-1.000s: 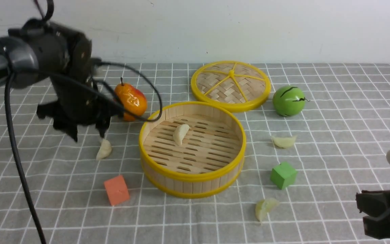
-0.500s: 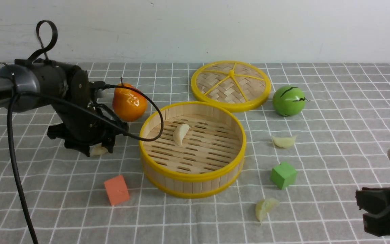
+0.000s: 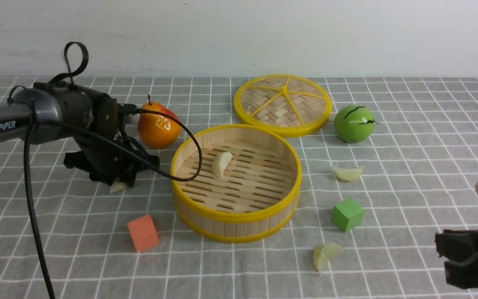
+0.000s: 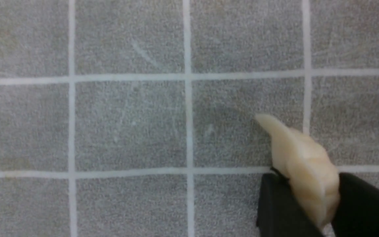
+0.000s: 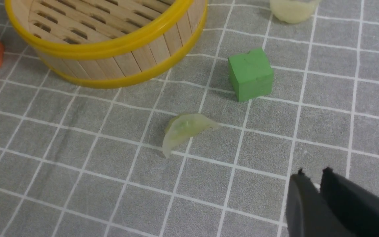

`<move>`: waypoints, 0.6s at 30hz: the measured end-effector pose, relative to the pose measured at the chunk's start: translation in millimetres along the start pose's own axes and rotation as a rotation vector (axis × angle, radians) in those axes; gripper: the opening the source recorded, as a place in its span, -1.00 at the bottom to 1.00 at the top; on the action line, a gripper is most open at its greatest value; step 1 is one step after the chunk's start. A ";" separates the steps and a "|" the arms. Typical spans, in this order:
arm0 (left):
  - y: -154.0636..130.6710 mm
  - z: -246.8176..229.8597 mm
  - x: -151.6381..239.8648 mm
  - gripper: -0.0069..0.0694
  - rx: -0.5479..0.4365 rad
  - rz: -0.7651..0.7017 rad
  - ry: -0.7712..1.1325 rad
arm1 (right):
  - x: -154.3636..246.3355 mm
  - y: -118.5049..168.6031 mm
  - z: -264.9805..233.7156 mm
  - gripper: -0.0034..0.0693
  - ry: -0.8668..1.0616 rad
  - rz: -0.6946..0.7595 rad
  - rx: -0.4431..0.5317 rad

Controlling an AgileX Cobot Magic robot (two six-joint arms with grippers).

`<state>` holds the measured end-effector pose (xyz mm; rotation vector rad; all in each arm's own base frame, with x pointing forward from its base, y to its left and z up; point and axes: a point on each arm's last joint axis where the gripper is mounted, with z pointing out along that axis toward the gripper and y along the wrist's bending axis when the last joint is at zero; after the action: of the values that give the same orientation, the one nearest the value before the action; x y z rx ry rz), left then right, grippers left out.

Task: Put the dumplings into the steamer on the table with the grey tablecloth.
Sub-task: 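Reach for and grasp a dumpling on the table with the left gripper, then place the dumpling into the bamboo steamer basket with the left gripper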

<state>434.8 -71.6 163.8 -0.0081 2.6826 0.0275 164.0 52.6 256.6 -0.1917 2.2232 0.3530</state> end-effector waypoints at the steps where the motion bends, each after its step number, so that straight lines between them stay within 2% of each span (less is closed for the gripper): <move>1: 0.1 -1.1 -0.4 -0.34 0.000 0.000 -0.001 | 0.0 0.0 0.0 -0.68 0.000 0.001 0.000; 7: -4.6 -43.0 -16.5 -0.32 0.018 -0.015 -0.055 | 0.2 0.1 0.0 -0.66 0.002 0.001 -0.001; 9: -19.7 -89.1 -27.5 -0.32 0.071 -0.016 -0.140 | 0.2 0.1 0.0 -0.65 0.002 0.001 -0.001; 11: -30.9 -105.0 -27.4 -0.32 0.108 -0.015 -0.160 | 0.2 0.1 0.0 -0.65 0.002 0.001 -0.001; 13: -64.3 -132.6 -18.4 -0.32 0.210 -0.005 -0.154 | 0.2 0.1 0.0 -0.65 0.002 0.001 -0.001; 18: -127.5 -126.6 3.5 -0.32 0.328 0.096 -0.126 | 0.1 0.0 0.0 -0.63 0.001 0.001 -0.001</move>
<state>376.9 -201.7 273.4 0.2180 2.5284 -0.3685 163.9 52.6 256.5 -0.1912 2.2240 0.3540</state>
